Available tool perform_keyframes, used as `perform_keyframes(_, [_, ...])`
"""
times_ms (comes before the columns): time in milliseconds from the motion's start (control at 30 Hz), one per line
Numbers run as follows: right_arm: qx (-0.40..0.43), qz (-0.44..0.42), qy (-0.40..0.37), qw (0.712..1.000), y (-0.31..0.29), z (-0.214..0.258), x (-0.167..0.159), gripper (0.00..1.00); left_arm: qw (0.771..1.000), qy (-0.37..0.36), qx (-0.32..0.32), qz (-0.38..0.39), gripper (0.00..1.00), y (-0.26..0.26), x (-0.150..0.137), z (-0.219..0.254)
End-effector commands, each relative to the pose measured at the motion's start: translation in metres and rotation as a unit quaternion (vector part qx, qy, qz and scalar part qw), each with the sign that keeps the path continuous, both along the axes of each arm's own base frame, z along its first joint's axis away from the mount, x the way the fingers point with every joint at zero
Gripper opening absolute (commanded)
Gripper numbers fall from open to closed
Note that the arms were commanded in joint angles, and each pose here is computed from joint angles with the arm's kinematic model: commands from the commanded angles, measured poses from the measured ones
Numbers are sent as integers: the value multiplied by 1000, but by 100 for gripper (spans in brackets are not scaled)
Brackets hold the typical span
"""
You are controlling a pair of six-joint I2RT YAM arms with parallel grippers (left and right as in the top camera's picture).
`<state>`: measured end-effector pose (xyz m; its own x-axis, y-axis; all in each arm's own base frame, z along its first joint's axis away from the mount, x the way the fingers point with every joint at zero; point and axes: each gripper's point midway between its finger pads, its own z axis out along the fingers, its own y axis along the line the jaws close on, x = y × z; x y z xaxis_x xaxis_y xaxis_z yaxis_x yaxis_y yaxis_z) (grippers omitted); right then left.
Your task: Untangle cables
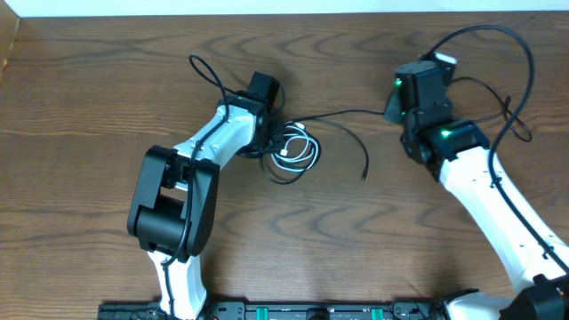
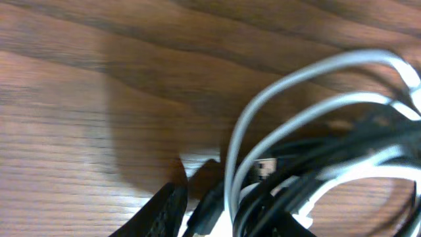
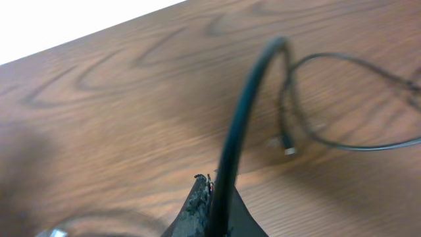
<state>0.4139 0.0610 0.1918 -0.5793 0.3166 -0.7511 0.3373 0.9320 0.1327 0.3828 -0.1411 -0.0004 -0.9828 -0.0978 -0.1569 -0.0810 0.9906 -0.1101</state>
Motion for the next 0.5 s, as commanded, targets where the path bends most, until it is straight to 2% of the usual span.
perform_keyframes(0, [-33,-70,-49,996,-45,38,-3,1,997,17,69,15,33,32,-11,-19])
perform_keyframes(233, [-38,-155,-74,984,-112,65,-21,1,990,5,135,44,33,71,-5,-17])
perform_keyframes(467, [-41,-234,-40,970,-170,54,-45,1,987,26,146,65,33,94,-16,-25])
